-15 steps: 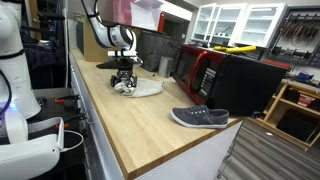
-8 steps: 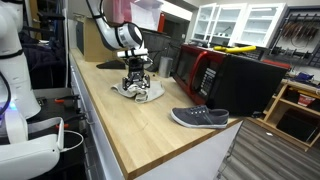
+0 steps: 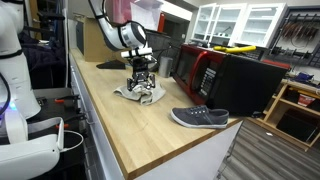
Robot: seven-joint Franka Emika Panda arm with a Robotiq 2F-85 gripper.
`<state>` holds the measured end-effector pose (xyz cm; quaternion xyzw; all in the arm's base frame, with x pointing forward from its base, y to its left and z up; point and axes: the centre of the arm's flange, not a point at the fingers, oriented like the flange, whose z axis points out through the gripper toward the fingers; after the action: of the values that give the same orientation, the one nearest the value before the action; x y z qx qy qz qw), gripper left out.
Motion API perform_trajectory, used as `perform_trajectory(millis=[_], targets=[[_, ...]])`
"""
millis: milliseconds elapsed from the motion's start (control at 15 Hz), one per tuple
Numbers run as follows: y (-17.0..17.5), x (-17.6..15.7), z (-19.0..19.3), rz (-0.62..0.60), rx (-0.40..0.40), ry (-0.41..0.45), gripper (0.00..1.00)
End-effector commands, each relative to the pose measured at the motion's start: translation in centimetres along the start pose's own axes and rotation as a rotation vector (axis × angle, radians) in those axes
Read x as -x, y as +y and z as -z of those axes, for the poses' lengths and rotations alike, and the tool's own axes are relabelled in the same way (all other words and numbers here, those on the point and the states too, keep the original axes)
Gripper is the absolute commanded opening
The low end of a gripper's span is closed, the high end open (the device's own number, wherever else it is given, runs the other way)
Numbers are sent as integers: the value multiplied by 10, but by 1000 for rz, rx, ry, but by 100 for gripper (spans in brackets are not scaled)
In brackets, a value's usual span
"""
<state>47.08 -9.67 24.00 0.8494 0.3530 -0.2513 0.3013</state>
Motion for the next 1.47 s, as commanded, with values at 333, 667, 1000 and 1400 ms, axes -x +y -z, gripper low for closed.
perform_trajectory(millis=[333,667,1000,1400], targets=[[-55,1,8,-25,-148,71,3],[-77,1,13,-83,-268,101,3],[-46,20,34,-203,-295,216,59],[10,39,70,-391,-317,409,99]])
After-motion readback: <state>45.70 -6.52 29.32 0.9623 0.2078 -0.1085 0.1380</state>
